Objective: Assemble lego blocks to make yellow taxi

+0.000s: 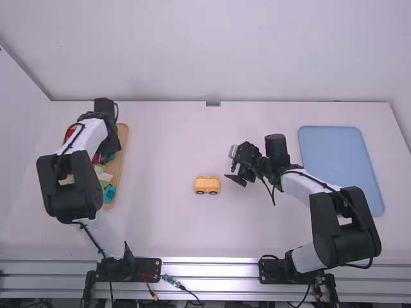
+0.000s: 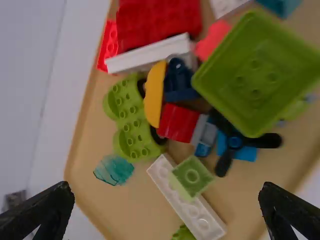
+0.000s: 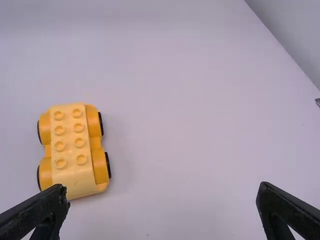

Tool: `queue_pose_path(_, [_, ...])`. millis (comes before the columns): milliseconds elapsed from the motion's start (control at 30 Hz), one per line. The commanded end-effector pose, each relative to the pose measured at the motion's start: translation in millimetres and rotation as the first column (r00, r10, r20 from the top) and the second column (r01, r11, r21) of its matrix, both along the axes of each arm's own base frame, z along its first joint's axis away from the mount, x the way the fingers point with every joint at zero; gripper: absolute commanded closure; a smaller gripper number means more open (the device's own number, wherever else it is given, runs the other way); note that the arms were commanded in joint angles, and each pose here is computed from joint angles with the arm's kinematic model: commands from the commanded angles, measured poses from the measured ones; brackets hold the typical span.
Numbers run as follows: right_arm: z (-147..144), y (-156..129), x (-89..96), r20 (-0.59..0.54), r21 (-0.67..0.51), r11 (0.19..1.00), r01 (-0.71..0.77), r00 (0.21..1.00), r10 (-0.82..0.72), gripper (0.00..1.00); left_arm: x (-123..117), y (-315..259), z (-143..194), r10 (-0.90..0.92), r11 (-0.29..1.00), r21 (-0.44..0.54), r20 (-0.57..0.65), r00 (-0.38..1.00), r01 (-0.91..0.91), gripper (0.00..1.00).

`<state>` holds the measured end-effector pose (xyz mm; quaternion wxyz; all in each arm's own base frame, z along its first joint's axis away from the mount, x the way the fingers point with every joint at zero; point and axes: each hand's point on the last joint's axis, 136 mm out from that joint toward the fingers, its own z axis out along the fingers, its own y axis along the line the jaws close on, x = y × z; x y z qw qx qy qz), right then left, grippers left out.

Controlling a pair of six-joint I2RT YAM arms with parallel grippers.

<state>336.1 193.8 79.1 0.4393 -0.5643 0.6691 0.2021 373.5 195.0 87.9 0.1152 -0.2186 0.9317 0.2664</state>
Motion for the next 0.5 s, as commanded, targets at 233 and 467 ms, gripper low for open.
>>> queue_pose_path(233, [11.4,-0.4,5.8,0.015,0.013,1.000,0.028,0.999,-0.028,0.01,15.2,-0.4,-11.2,-0.167,0.889,-0.387,0.225,0.960,0.245,0.01])
queue_pose_path(467, [8.5,-2.3,5.9,0.007,0.000,0.999,0.039,0.999,-0.039,0.01,9.4,31.4,-7.1,-0.020,0.912,-0.388,0.277,0.961,0.131,0.01])
